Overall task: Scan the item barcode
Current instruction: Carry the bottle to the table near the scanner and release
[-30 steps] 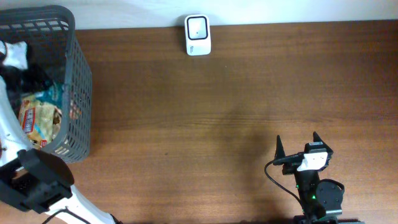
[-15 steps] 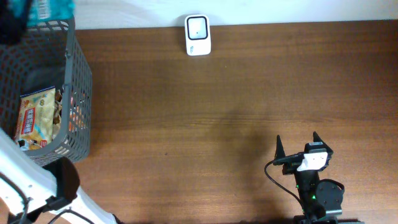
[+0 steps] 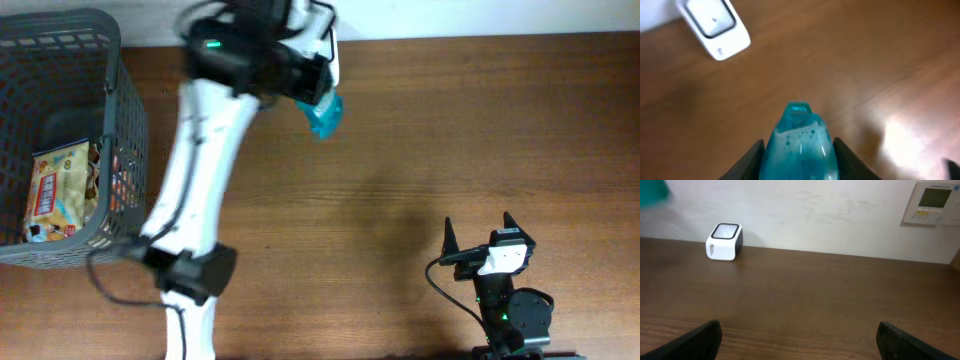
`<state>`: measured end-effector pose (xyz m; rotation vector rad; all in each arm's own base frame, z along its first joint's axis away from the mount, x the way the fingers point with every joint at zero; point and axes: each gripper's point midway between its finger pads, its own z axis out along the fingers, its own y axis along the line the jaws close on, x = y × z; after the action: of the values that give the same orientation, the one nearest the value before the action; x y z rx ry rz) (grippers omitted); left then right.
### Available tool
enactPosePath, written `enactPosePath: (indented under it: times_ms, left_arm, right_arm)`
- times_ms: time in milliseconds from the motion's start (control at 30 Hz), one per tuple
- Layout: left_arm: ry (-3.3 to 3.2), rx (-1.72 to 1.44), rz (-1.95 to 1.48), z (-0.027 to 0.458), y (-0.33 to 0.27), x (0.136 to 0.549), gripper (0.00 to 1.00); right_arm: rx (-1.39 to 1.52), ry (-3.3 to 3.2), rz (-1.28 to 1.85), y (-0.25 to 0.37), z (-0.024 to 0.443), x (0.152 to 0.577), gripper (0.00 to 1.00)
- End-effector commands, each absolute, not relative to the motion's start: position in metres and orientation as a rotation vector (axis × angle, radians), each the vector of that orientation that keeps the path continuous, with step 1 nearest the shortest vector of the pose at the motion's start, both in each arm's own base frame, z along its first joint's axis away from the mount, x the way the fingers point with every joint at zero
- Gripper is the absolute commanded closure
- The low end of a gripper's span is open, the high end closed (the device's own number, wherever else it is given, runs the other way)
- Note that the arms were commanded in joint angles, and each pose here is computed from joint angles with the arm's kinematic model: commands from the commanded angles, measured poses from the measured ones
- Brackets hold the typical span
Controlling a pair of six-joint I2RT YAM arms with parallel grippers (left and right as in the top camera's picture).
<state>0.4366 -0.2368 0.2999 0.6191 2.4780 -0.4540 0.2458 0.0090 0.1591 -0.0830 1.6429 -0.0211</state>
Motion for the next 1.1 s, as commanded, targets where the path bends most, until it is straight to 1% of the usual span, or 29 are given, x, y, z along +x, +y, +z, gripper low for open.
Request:
enactPosePath:
  times_ms: [0,100,167,233,267,333,433,467,533,600,633,667,700,733,900,1000,1033,1067]
  left_arm:
    - [2.562,0.636,-0.386,0.241,-0.271,0.451,1.00]
    - [2.655,0.650,-0.401,0.187,-0.307,0.449,1.00]
    - [2.665,0.678,-0.411,0.166,-0.329,0.447,1.00]
    - [2.627,0.723,-0.426,0.151,-0.355,0.448,0.97]
    - [2.600,0.721,-0.414,0.150,-0.362,0.452,0.97]
    - [2.593,0.613,-0.369,0.146,-0.368,0.460,0.97]
    - [2.640,0.472,-0.392,0.135,-0.375,0.459,0.97]
    - [2.652,0.427,-0.392,0.132,-0.376,0.459,0.94]
    - [2.652,0.347,-0.359,0.131,-0.372,0.464,0.81]
    - [2.639,0.338,-0.340,0.132,-0.370,0.467,0.80]
    - [2.640,0.338,-0.339,0.132,-0.370,0.467,0.71]
    - [2.640,0.339,-0.340,0.132,-0.370,0.467,0.66]
    - [2.641,0.342,-0.339,0.132,-0.370,0.466,0.64]
    - [2.642,0.344,-0.343,0.132,-0.372,0.465,0.60]
    - [2.634,0.362,-0.357,0.128,-0.384,0.460,0.65]
    - [2.616,0.376,-0.368,0.123,-0.393,0.459,0.58]
    - [2.617,0.376,-0.368,0.123,-0.393,0.459,0.47]
    - [2.616,0.376,-0.368,0.123,-0.393,0.459,0.48]
  right_arm:
    - [-0.078,1.648,-0.037,0.006,0.156,0.246,0.02]
    - [-0.078,1.648,-0.037,0.006,0.156,0.246,0.02]
    - [-0.078,1.648,-0.037,0.006,0.156,0.246,0.02]
    - [-0.078,1.648,-0.037,0.006,0.156,0.246,0.02]
    - [-0.078,1.648,-0.037,0.006,0.156,0.246,0.02]
    - [-0.078,1.648,-0.037,0.006,0.156,0.246,0.02]
    - [-0.078,1.648,-0.037,0.006,0.156,0.246,0.02]
    - [-0.078,1.648,-0.037,0.006,0.156,0.246,0.02]
    - [-0.078,1.648,-0.037,0.006,0.156,0.246,0.02]
    - [-0.078,1.648,-0.037,0.006,0.156,0.246,0.02]
    - [-0.078,1.648,-0.037,0.006,0.156,0.246,0.02]
    - [-0.078,1.648,-0.037,0.006,0.156,0.246,0.02]
    - [-0.078,1.648,-0.037,0.006,0.156,0.246,0.02]
    - [-0.078,1.648,-0.037,0.006,0.156,0.246,0.02]
    - [-0.078,1.648,-0.037,0.006,0.156,0.246,0.01]
    - [-0.078,1.648,-0.037,0.006,0.156,0.246,0.02]
    - [-0.078,1.648,-0.037,0.006,0.156,0.246,0.02]
    - [-0.078,1.648,-0.037,0.006,0.156,0.246,0.02]
